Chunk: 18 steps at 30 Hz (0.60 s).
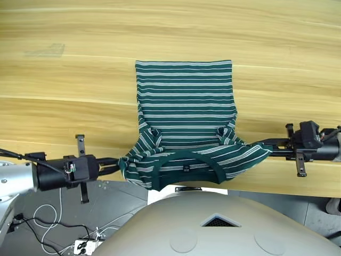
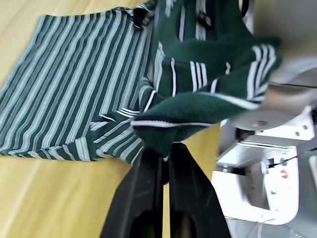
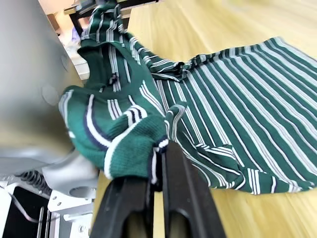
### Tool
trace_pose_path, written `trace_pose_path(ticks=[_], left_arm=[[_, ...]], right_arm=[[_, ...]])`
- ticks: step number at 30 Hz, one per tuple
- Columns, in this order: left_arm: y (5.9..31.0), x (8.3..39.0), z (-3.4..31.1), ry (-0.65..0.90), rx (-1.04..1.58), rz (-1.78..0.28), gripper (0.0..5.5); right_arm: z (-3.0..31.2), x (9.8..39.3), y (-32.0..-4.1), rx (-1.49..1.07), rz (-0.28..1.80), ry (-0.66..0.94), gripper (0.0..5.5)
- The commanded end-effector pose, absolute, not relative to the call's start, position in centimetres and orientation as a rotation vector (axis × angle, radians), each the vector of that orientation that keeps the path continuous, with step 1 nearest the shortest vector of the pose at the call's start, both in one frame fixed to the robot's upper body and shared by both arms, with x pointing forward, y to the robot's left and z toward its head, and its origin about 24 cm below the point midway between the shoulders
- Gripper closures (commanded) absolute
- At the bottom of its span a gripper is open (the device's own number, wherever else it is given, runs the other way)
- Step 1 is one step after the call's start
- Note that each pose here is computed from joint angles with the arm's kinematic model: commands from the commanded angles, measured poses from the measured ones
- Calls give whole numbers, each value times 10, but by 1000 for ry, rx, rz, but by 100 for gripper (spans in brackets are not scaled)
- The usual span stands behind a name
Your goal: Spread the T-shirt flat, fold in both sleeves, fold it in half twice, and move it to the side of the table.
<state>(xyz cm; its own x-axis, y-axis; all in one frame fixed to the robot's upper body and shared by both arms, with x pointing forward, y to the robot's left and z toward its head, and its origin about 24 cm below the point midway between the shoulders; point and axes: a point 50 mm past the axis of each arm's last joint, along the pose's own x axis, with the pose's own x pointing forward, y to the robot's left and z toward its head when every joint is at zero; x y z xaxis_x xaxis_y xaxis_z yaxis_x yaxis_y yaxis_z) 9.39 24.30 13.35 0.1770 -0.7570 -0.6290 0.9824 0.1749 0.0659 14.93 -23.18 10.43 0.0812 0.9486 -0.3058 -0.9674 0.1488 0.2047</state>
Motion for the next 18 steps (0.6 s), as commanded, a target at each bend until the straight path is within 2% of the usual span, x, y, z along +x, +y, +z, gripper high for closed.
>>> trace_pose_path(ticks=[1, 3, 5, 12, 15, 18], left_arm=[[238, 76, 137, 567, 525, -1357, 550], [236, 76, 141, 554, 528, -1365, 550], [239, 90, 143, 516, 550, -1331, 550], [243, 193, 152, 201, 659, -1001, 550], [246, 227, 136, 219, 712, -865, 550], [245, 242, 113, 279, 727, -849, 550]], right_arm=[[113, 135, -233, -27, 1426, 389, 547], [111, 131, -231, -29, 1430, 389, 547], [109, 138, -230, -59, 1402, 357, 547], [109, 231, -219, -266, 1156, 149, 547], [107, 263, -210, -288, 1114, 123, 547], [106, 285, -201, -330, 1104, 105, 547]])
